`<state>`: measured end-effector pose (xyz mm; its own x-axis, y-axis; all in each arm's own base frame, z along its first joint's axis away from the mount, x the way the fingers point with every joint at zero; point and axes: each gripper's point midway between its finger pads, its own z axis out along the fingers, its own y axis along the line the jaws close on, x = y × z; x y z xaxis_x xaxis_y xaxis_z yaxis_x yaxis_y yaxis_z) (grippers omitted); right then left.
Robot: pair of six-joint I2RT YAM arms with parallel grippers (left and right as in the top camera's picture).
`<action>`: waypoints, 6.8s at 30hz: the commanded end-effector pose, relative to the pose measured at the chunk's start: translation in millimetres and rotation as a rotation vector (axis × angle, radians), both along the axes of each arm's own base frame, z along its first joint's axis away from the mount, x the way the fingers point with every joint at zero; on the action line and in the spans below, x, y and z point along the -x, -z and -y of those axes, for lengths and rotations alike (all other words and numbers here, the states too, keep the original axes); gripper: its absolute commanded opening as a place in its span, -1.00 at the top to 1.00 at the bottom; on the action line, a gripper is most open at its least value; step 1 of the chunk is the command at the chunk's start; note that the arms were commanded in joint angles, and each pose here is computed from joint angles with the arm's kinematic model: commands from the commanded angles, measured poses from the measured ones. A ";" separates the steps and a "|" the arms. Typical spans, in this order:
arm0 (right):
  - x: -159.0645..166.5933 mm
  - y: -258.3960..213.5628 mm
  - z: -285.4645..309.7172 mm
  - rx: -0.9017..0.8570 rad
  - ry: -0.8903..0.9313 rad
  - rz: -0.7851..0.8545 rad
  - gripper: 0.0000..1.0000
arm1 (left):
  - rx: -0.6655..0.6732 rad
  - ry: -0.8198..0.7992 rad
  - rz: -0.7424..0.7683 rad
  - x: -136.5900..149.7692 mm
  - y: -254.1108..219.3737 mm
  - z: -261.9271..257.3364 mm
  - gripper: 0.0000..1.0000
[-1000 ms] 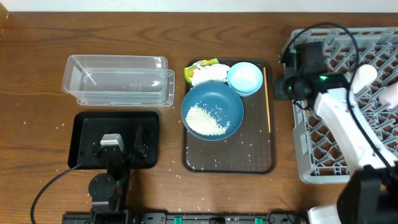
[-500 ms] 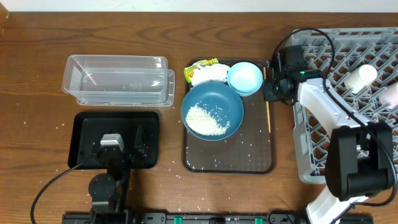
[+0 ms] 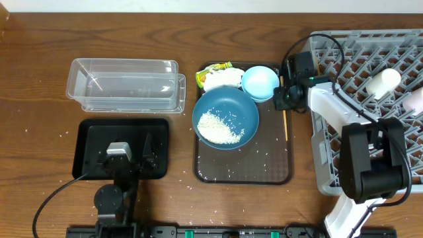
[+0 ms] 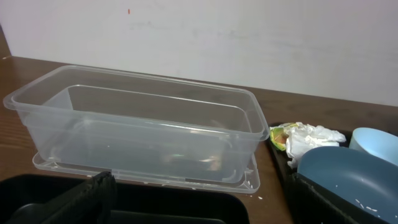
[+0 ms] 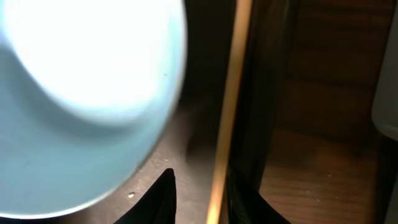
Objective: Sort waste into correct bins and load items into the dishwasher rack
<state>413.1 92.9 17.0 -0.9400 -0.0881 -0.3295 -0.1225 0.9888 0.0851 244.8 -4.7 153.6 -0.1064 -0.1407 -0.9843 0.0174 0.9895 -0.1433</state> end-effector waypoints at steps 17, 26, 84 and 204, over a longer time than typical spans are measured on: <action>0.1 20.0 0.4 0.052 0.016 -0.027 0.54 | -0.010 0.014 -0.044 0.8 15.2 1.9 -0.79; 2.0 26.7 0.0 0.052 0.034 -0.044 0.83 | -0.010 0.014 -0.044 0.8 15.2 1.9 -0.79; -34.0 -118.3 111.1 -0.155 0.101 0.332 0.46 | -0.010 0.014 -0.044 0.8 15.2 1.9 -0.79; 92.2 -191.2 287.4 0.163 0.904 0.328 -0.98 | -0.266 0.834 -1.011 -26.2 14.1 273.0 -0.79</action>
